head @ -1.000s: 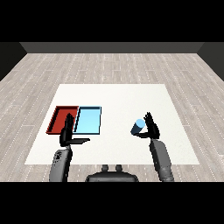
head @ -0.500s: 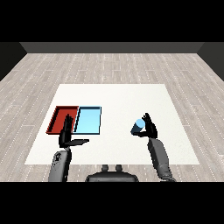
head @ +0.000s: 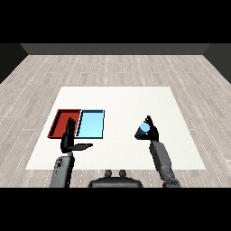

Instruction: Pick the blue can and put it in the blue box

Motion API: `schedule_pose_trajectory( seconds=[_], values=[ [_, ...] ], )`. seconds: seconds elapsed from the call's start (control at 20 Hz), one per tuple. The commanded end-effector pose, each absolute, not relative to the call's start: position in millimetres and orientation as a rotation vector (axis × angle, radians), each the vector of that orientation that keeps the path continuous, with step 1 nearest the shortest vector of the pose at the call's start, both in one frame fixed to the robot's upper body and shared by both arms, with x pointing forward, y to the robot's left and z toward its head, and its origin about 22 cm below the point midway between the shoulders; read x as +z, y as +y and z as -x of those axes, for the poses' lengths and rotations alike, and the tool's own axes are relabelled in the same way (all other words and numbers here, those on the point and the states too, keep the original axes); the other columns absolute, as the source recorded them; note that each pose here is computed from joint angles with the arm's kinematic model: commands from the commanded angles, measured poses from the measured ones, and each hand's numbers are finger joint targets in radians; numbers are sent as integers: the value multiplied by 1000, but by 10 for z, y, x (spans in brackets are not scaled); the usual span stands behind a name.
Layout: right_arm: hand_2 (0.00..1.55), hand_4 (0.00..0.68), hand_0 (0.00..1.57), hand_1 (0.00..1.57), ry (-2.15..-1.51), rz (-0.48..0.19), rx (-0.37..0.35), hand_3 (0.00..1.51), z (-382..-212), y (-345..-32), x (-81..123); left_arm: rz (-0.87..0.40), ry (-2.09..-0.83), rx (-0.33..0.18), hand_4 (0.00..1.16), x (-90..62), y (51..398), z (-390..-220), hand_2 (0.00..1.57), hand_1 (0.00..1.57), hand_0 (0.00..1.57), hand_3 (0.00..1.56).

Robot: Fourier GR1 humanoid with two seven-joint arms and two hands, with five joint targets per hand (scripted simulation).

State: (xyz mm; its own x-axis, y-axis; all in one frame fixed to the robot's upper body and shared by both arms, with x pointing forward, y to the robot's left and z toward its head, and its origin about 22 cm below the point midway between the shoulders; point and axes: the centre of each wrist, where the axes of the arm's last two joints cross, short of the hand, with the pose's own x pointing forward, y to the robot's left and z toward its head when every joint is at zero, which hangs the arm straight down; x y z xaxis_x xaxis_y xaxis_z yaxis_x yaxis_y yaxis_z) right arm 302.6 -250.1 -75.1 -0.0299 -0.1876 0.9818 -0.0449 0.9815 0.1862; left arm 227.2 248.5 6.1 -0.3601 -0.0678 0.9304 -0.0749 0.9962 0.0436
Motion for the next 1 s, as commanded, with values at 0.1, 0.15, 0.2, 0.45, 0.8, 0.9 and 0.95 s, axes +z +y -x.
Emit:
schedule_pose_trajectory(
  seconds=[0.1,0.15,0.2,0.45,0.8,0.9,0.95],
  values=[
    [0,0,0,0,-1590,-234,-138,0,-3119,-2420,-595,-99,-1938,22,0,-33,2697,-2397,0,0,0,0],
    [0,0,0,0,-1585,-191,-112,0,-3106,-2414,-725,-111,-1951,20,0,-188,2643,-2298,0,0,0,0],
    [0,0,0,0,-1584,-182,-105,0,-3050,-2675,-638,-88,-1949,-4,0,0,2504,-2316,0,0,0,0],
    [0,0,0,0,-1581,-170,-113,0,-3007,-2342,-674,-73,-1939,-6,0,139,2432,-2311,0,0,0,0],
    [1233,0,1065,1065,-1557,-42,-99,1179,-3062,-2445,-849,-71,-1962,16,0,-149,2505,-2369,0,0,0,0],
    [1446,469,1463,1463,-1516,10,-92,1423,-3252,-2285,-778,-51,-1957,10,0,-5,2484,-2358,0,0,0,0],
    [1466,536,1466,1466,-1503,2,-127,1446,-3268,-2280,-765,-65,-1939,22,0,-143,2326,-2418,0,0,0,0]
  ],
)
